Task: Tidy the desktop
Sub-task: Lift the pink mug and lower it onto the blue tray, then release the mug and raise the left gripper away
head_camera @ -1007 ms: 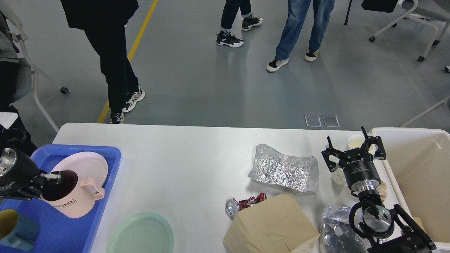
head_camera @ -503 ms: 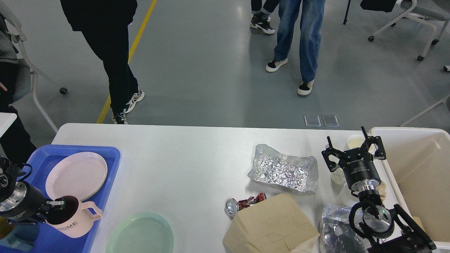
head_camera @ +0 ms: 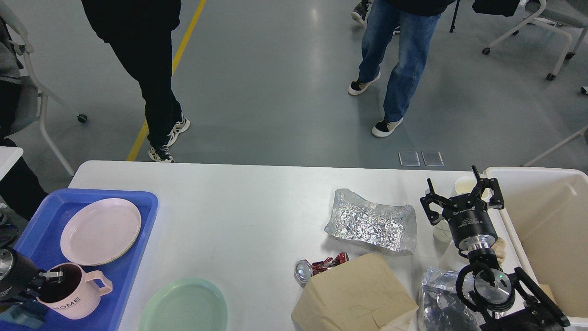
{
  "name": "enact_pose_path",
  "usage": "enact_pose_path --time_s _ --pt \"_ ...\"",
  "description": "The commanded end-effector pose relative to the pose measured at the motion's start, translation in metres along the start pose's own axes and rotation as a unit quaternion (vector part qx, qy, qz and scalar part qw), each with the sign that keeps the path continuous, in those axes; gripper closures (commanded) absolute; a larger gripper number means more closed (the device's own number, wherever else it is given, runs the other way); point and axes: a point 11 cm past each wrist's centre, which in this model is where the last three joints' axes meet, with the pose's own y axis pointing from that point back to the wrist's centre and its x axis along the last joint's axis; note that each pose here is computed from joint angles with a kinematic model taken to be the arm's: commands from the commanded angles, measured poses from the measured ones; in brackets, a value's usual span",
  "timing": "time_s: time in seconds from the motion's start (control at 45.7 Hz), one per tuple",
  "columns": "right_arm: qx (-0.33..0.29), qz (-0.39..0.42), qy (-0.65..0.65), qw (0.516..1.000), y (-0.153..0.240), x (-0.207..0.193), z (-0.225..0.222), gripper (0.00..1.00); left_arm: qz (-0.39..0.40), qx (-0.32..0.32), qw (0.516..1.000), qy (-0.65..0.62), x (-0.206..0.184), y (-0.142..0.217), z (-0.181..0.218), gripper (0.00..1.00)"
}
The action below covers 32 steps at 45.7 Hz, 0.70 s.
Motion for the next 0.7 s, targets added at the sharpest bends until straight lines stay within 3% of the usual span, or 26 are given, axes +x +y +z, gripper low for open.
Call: enact_pose_path --time_s 0.0,0.109,0.263,0.306,0.416,0.679 --pt "0.000 0.000 0.000 1.000 0.0001 0.0001 -0.0001 0.00 0.000 -0.005 1.000 0.006 -0.0016 -0.0032 -0.0002 0.99" --pt "0.000 0.000 0.000 1.000 0.0001 0.0001 -0.0001 0.00 0.001 -0.014 1.000 0.016 -0.0018 -0.0045 0.0033 0.86" --pt "0.000 0.000 0.000 1.000 0.0001 0.0001 -0.0001 0.00 0.023 -0.032 0.998 0.042 0.0048 -0.0034 0.0097 0.27" --pt "0.000 0.000 0.000 1.000 0.0001 0.0001 -0.0001 0.00 0.024 -0.032 0.998 0.046 0.0050 -0.0035 0.0095 0.17" --pt "0.000 0.000 0.000 1.000 0.0001 0.0001 -0.0001 0.00 0.015 -0.029 0.998 0.048 0.0021 -0.0031 0.0076 0.07" --pt "0.000 0.000 0.000 1.000 0.0001 0.0001 -0.0001 0.00 -0.004 -0.025 0.998 0.054 -0.0011 0.0025 0.0021 0.04"
